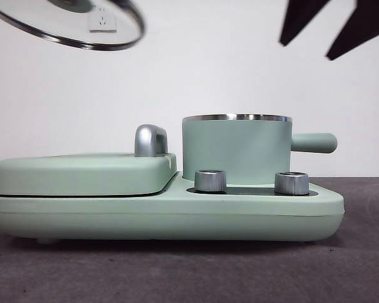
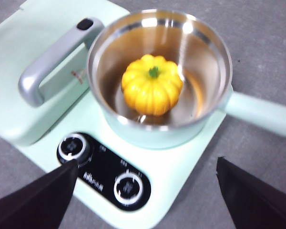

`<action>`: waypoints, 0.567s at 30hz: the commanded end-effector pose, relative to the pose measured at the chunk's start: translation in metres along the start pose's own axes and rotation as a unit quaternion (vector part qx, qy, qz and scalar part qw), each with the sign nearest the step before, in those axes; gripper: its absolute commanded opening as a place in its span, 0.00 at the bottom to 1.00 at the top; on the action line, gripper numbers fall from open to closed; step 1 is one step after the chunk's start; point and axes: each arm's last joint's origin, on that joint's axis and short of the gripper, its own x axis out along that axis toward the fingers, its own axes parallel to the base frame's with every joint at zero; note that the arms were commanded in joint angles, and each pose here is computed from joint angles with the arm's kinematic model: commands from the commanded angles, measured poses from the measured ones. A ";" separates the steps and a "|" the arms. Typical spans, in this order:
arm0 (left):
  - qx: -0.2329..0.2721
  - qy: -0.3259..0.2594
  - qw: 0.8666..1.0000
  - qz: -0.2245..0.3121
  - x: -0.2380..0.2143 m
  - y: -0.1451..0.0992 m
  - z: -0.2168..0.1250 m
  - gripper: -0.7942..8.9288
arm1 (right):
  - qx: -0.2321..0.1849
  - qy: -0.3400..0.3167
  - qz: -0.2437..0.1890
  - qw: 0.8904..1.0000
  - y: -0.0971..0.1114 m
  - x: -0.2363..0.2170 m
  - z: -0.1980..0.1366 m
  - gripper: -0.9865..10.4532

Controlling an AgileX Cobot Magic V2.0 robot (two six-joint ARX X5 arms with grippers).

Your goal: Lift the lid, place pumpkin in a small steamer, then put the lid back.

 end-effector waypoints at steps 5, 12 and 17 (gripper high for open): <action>0.007 -0.040 0.998 -0.048 0.036 -0.005 0.015 0.09 | 0.014 -0.042 0.005 0.999 0.002 -0.023 -0.034 0.48; 0.017 -0.086 0.994 -0.060 0.089 -0.012 0.023 0.09 | 0.030 -0.051 0.006 0.998 0.003 -0.032 -0.055 0.48; 0.020 -0.121 0.990 -0.067 0.132 -0.019 0.021 0.09 | 0.030 -0.041 0.006 0.999 0.003 -0.029 -0.060 0.48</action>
